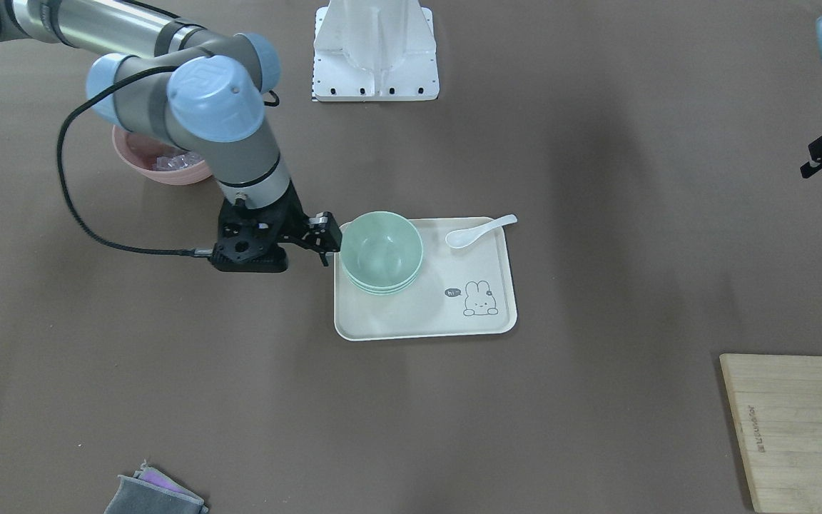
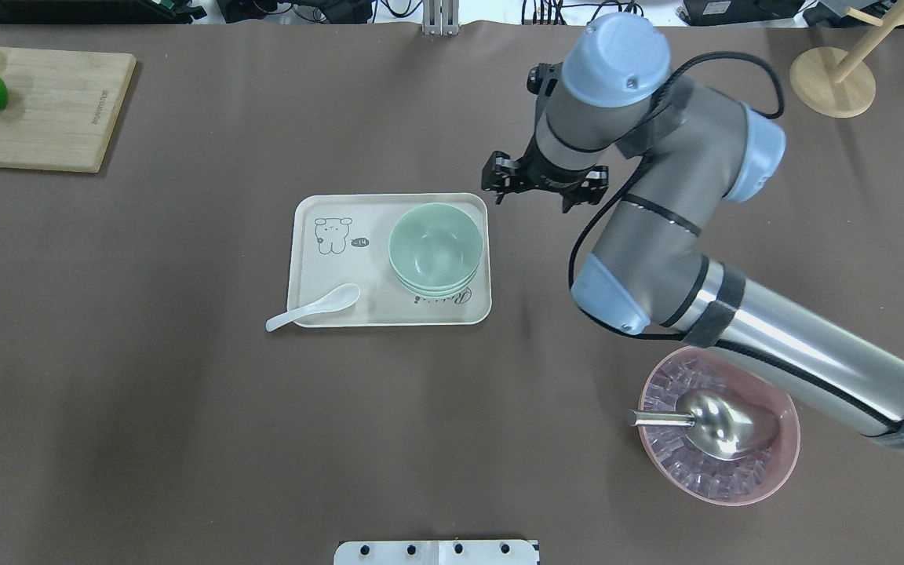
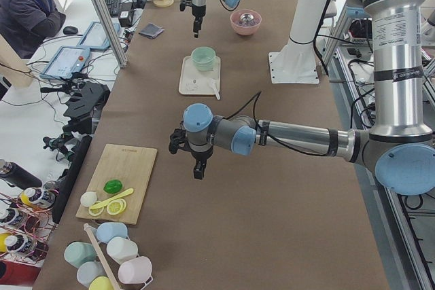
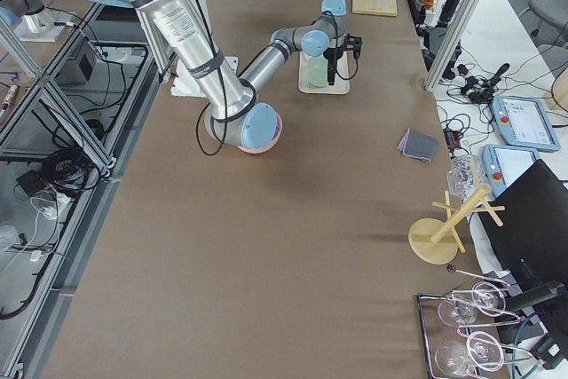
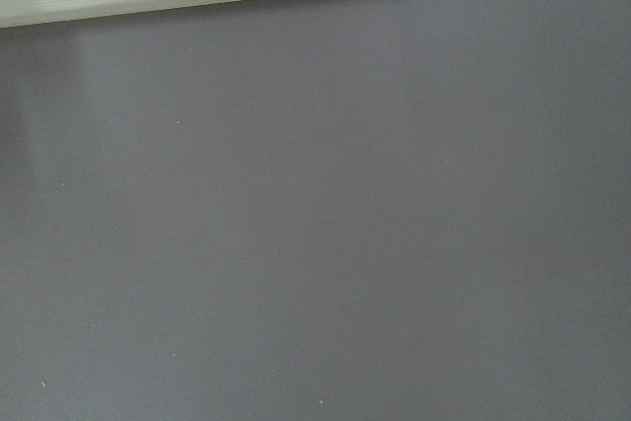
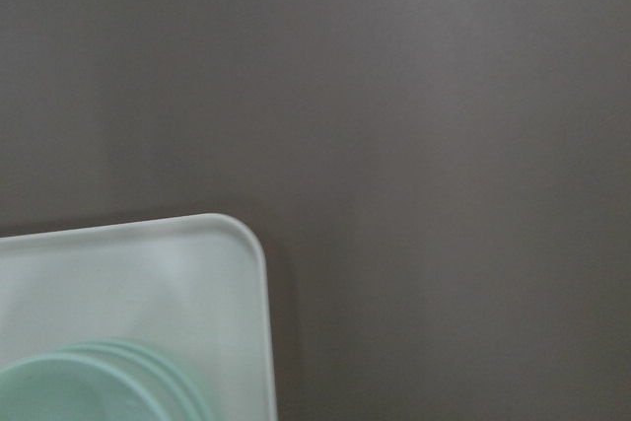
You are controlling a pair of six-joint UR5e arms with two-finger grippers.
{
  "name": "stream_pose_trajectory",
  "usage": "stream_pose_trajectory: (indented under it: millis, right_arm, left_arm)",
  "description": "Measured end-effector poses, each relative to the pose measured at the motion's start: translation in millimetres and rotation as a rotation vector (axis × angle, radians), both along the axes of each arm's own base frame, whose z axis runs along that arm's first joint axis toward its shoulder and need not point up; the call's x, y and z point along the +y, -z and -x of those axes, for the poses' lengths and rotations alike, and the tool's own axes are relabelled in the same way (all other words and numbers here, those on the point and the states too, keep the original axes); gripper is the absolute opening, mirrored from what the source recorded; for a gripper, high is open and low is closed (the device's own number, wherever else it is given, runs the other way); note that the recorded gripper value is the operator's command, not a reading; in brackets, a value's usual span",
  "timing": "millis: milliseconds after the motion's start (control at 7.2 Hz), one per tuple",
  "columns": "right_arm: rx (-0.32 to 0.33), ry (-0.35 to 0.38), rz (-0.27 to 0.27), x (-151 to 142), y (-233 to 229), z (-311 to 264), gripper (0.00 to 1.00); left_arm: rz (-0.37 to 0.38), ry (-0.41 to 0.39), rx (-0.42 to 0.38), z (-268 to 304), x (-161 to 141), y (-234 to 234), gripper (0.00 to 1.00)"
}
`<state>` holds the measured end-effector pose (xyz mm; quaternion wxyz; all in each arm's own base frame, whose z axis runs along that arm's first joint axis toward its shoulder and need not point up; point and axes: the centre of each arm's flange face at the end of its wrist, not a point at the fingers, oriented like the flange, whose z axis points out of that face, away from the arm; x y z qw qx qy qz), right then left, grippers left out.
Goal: Stack green bowls together
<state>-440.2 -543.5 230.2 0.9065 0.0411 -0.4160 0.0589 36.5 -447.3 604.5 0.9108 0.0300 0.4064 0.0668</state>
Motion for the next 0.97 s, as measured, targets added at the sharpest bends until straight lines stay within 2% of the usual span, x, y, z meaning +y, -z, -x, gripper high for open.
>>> stream_pose_trajectory:
  millis: [278,556,694,972]
  right_arm:
    - [0.075,0.064,-0.071,-12.8,-42.7,-95.8,1.00]
    - [0.151,0.148,-0.128,-4.1,-97.3,-204.6,1.00]
    - [0.161,0.187,-0.133,5.6,-137.5,-263.1,1.00]
    - [0.181,0.264,-0.130,49.6,-229.4,-363.1,1.00]
  left_arm:
    - [0.074,0.013,-0.008,7.7,9.4,-26.8,0.98]
    - [0.112,0.029,-0.017,37.5,15.6,-40.6,0.98]
    - [0.108,0.022,-0.022,64.0,20.4,-49.1,0.98]
    - [0.105,0.034,-0.019,121.9,35.7,-61.2,0.98]
